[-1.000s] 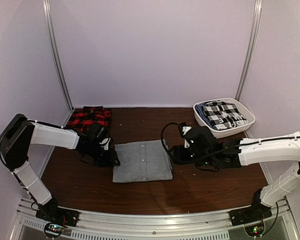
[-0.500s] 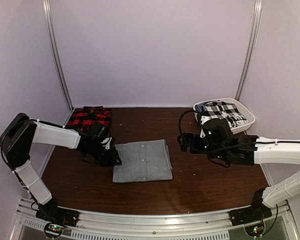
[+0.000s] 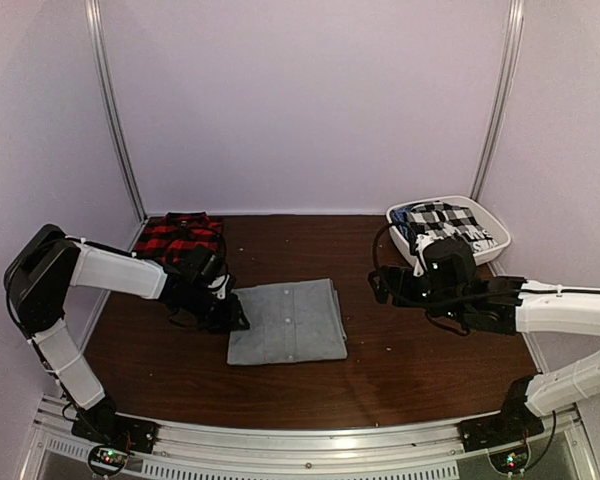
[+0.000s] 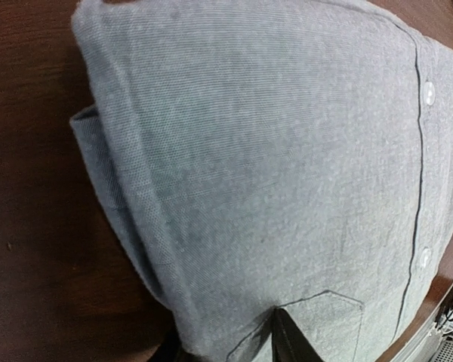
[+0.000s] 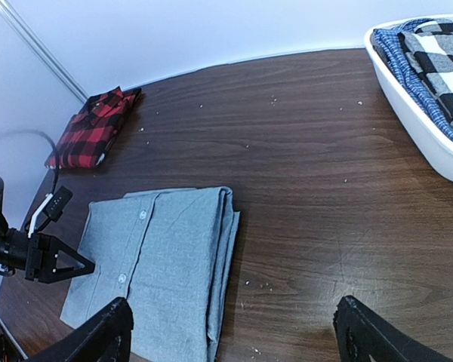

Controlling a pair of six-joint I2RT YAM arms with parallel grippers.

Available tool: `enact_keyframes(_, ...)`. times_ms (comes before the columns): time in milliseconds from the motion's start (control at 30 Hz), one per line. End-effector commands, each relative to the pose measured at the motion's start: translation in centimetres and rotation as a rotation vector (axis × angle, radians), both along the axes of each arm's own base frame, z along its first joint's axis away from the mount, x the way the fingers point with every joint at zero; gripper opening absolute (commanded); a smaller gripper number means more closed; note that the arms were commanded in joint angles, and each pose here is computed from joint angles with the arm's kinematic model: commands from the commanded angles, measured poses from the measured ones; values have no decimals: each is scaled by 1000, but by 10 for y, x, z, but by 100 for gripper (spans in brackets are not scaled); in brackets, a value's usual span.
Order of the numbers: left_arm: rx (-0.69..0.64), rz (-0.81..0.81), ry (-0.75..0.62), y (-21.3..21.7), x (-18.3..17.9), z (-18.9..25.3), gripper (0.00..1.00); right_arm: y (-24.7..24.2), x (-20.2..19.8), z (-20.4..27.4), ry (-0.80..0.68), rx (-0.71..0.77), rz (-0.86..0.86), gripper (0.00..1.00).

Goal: Fold and stack the long sleeve shirts
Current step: Pick up the square-folded shirt from the center of the board.

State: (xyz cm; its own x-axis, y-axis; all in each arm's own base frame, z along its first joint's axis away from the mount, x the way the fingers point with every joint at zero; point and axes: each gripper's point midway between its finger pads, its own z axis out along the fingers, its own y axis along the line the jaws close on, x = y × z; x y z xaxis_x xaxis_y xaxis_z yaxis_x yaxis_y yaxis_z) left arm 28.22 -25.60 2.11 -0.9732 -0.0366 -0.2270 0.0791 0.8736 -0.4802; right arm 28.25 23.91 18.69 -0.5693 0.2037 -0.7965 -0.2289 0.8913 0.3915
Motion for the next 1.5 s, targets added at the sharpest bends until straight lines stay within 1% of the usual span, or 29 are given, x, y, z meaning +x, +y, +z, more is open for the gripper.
enact_keyframes(0,68,53,14,15,-6,-11,35,14,-5,-12,36,-5,83,92)
enact_keyframes(200,102,89,15,31,-15,-15,34,23,-9,-29,78,2,126,87)
enact_keyframes(300,108,125,-22,40,-17,-8,37,27,-9,-36,98,-6,138,86)
enact_keyframes(367,77,124,-34,38,-18,-3,39,29,-10,-40,108,-5,144,86)
enact_keyframes(633,28,88,-10,18,-15,-9,37,34,-11,-52,145,-18,167,86)
enact_keyframes(767,21,89,-4,12,-14,-13,30,36,-12,-57,156,-24,176,85)
enact_keyframes(900,-2,106,-13,8,-10,-12,17,38,-13,-59,165,-26,185,86)
enact_keyframes(1067,-43,100,-41,1,-4,-1,0,42,-13,-65,181,-37,200,85)
enact_keyframes(1267,-45,44,-104,0,0,30,0,65,-13,-77,241,-34,277,79)
enact_keyframes(1467,-34,-54,-102,8,-13,49,0,91,-6,-82,274,-38,311,73)
